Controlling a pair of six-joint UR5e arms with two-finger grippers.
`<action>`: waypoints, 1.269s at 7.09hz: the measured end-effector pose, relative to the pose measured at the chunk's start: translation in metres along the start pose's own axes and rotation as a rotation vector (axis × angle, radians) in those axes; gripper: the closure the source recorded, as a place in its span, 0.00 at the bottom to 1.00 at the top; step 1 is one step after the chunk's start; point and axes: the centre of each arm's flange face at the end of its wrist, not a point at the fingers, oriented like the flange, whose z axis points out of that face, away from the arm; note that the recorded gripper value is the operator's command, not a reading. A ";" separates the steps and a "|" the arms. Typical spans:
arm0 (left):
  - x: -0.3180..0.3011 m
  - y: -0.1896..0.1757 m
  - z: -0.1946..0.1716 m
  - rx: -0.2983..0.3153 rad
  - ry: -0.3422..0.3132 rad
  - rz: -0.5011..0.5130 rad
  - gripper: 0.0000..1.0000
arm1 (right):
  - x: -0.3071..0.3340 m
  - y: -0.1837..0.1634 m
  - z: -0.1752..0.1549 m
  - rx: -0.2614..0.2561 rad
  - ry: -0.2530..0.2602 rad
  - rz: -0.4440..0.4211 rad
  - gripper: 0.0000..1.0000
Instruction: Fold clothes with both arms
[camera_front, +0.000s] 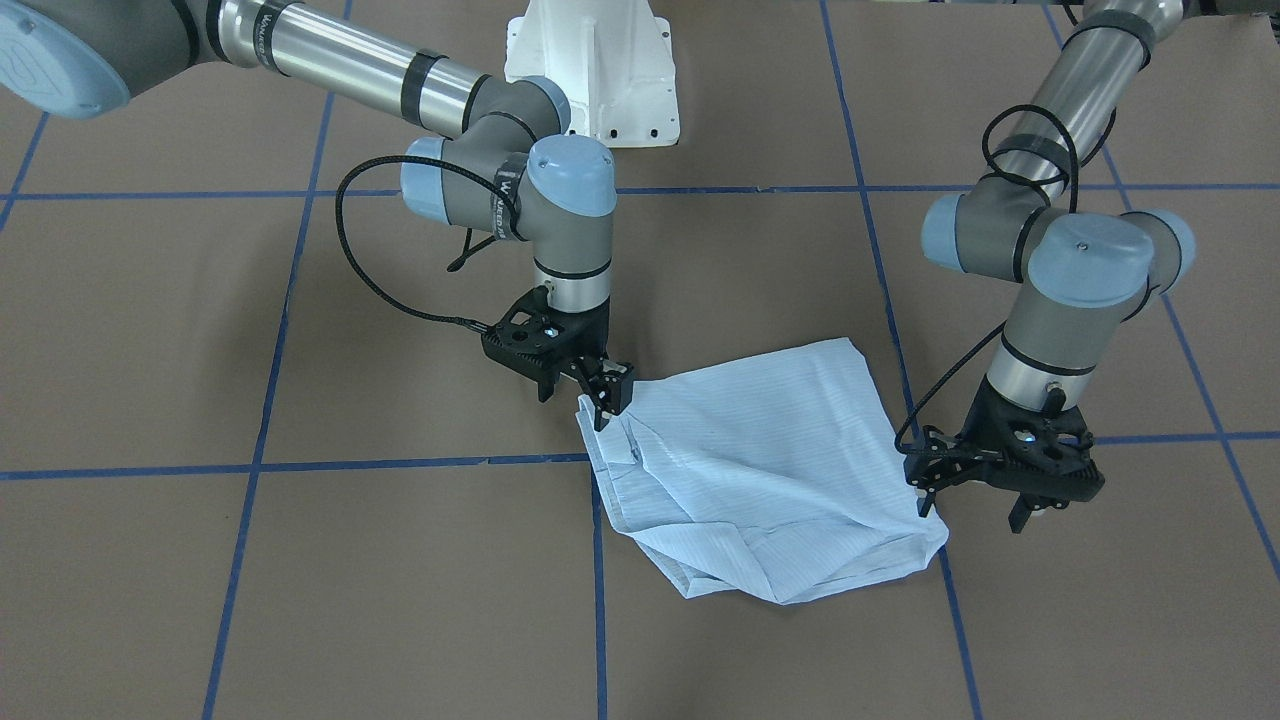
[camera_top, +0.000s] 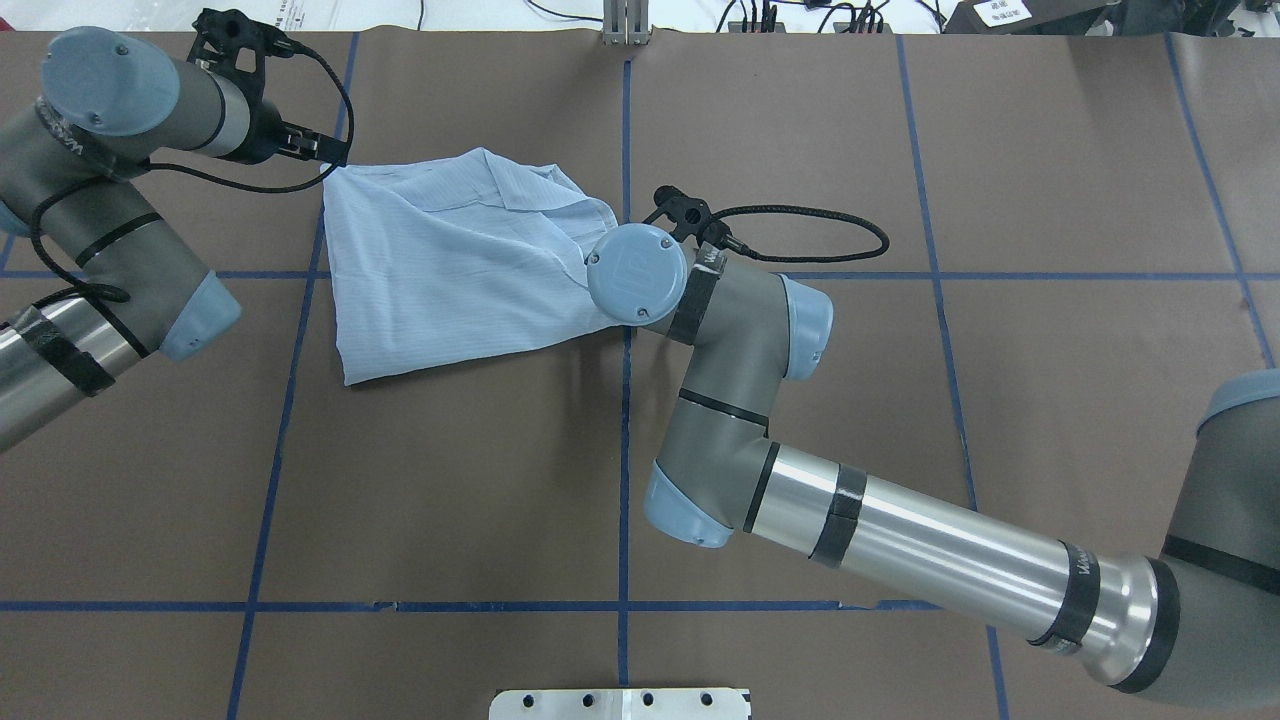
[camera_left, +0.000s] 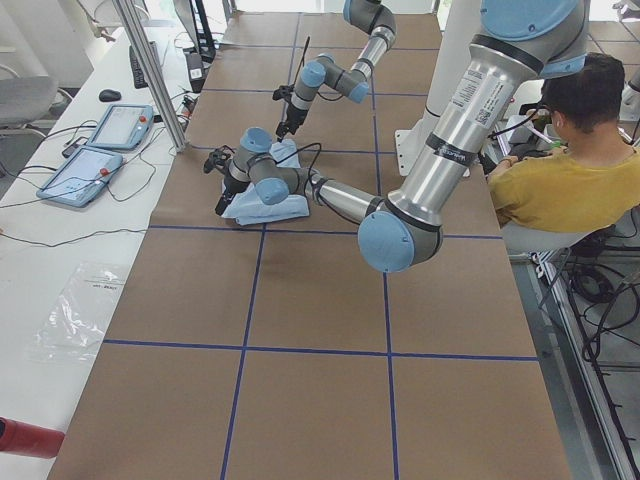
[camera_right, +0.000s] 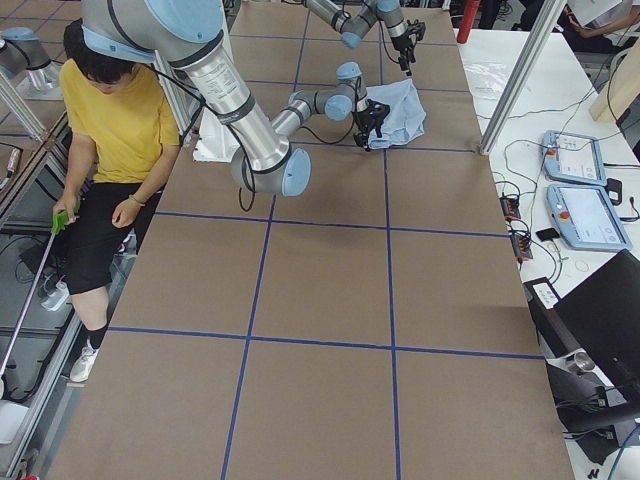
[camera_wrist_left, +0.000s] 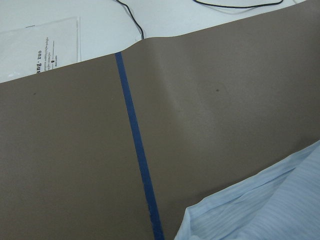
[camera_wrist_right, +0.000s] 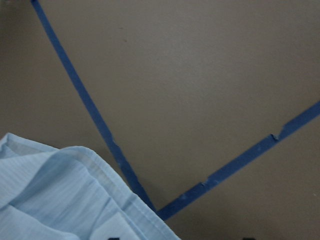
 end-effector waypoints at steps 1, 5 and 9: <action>-0.001 0.001 -0.001 0.000 0.000 -0.001 0.00 | -0.004 0.008 -0.002 0.017 -0.012 0.031 0.31; -0.001 0.002 -0.002 0.001 0.001 -0.001 0.00 | -0.018 0.027 0.008 0.058 -0.091 0.094 1.00; 0.000 0.001 -0.002 0.002 0.002 -0.002 0.00 | 0.013 0.014 -0.009 0.042 -0.128 0.090 1.00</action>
